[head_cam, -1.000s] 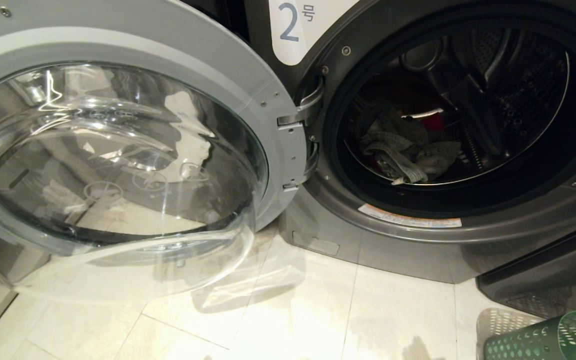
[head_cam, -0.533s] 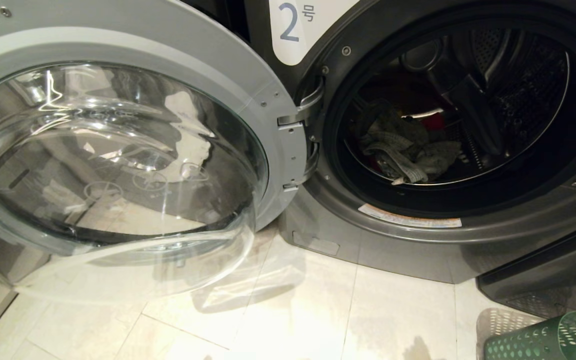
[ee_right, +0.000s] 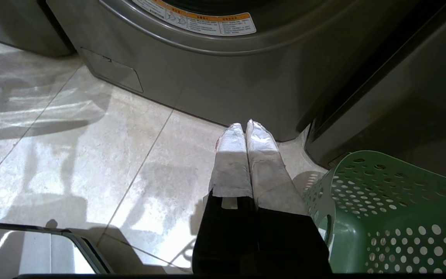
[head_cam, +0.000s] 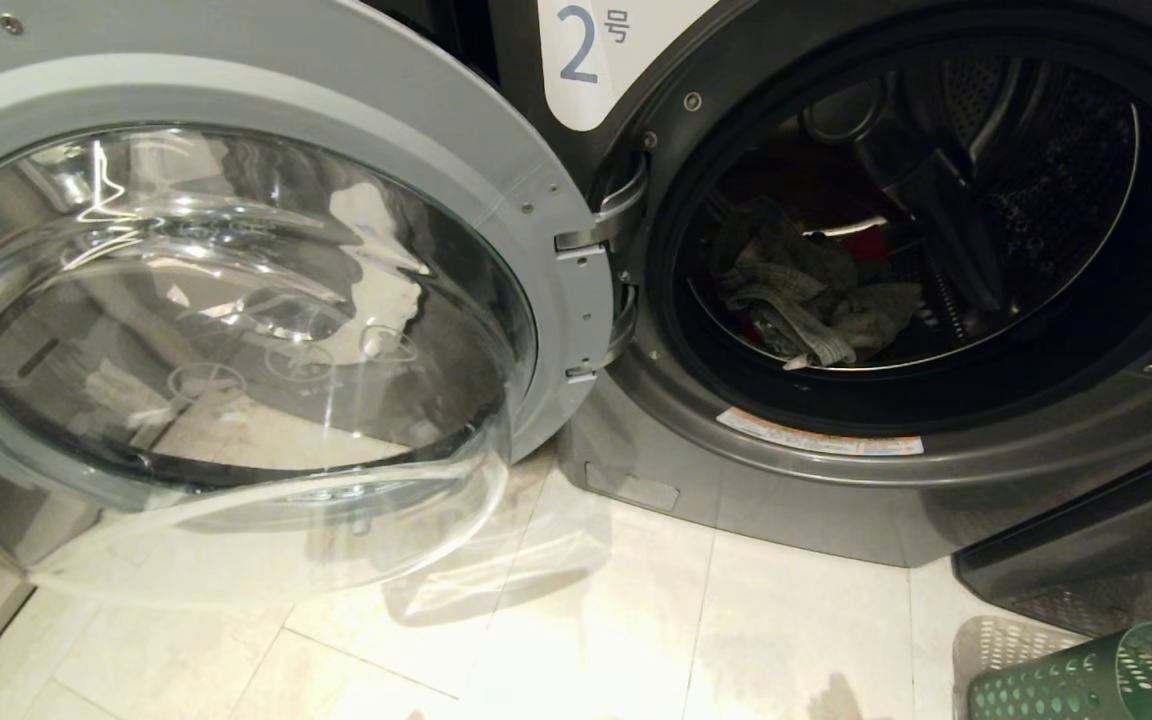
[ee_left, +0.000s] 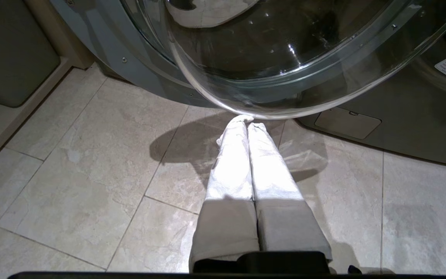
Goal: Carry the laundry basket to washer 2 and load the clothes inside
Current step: Close the washing machine door with the left hand
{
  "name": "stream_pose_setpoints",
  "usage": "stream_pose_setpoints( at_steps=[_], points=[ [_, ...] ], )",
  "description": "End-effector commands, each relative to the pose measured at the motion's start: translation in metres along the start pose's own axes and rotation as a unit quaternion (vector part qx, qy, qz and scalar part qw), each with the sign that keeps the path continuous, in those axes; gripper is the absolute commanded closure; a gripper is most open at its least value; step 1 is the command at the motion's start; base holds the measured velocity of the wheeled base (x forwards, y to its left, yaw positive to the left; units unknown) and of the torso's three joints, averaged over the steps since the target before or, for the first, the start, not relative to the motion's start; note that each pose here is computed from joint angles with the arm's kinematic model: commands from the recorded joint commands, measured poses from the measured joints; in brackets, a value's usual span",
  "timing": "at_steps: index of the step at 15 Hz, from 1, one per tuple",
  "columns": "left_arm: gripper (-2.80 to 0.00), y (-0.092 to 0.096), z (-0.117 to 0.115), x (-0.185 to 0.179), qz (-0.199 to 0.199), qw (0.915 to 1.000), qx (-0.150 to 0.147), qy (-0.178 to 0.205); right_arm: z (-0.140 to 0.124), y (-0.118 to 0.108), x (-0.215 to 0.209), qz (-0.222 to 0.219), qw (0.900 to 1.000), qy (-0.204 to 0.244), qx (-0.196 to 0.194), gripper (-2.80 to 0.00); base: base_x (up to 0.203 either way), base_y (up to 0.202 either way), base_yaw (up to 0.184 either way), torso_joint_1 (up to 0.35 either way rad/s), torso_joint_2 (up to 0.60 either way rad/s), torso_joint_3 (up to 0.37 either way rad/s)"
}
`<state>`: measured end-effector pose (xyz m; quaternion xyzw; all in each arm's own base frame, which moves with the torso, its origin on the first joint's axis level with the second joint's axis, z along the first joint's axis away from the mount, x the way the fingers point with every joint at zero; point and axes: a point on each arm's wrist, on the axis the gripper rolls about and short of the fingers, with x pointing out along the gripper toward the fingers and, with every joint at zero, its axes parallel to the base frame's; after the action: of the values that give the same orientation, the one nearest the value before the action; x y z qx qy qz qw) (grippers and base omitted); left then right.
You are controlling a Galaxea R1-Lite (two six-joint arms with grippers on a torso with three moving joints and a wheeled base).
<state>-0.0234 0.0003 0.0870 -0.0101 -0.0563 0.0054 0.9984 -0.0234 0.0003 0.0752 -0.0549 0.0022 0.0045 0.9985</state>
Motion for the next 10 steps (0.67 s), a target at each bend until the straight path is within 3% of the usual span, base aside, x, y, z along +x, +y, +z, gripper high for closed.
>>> stream_pose_setpoints(
  at_steps=[1,10],
  points=[
    [0.00,0.0002,-0.0113,0.0020,0.001,0.9998,0.000,0.019,0.0003,-0.0001,0.0004,0.000,1.000,0.000,0.002,0.00,0.000,0.000,0.000,0.000,0.00,0.000],
    [0.00,0.0002,-0.0115,0.0020,0.001,0.9998,0.000,0.020,-0.0003,0.0001,0.0006,0.002,1.000,0.000,-0.002,0.00,0.000,0.000,0.000,0.000,0.00,0.000]
  ],
)
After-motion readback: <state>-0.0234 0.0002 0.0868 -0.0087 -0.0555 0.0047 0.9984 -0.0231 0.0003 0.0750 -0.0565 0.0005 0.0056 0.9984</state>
